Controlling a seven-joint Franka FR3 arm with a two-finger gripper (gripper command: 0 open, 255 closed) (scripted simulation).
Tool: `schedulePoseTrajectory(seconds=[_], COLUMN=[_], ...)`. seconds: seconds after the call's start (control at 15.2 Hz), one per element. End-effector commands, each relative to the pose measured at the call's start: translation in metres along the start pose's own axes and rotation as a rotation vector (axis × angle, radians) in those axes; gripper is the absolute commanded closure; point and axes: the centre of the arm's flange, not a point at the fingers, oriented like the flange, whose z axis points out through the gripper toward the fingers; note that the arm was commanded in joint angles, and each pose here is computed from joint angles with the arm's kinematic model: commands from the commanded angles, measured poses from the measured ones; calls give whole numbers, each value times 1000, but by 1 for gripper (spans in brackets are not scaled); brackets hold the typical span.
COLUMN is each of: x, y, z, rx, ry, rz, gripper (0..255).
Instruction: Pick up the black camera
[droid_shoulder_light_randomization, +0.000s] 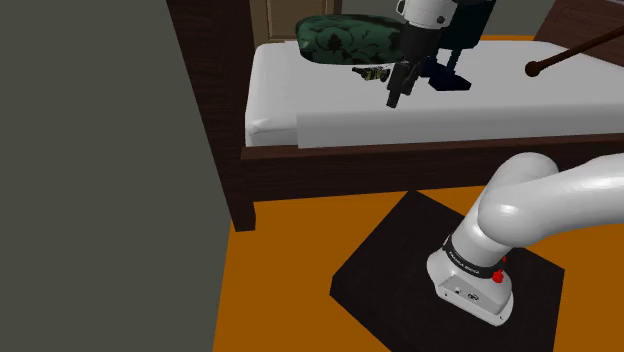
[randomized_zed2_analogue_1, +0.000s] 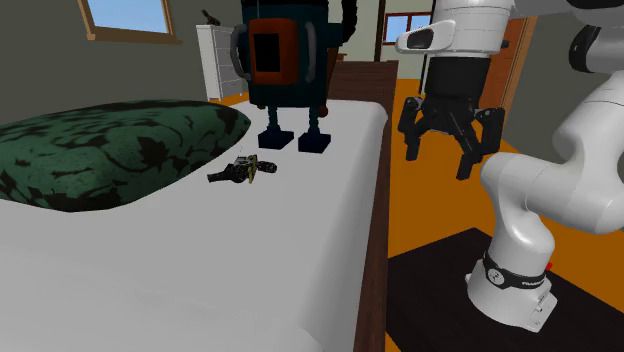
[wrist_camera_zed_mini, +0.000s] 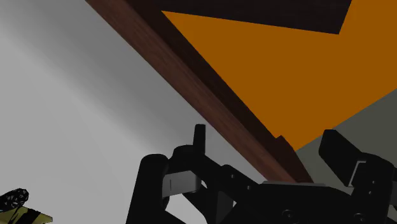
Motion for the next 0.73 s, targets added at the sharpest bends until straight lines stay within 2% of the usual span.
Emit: schedulePoseTrajectory(seconds=[0.0,0.66], x=[0,90], y=[0,100], z=[0,14], rx=[0,8], ry=[0,-26], rz=[0,11], gripper=[0,0])
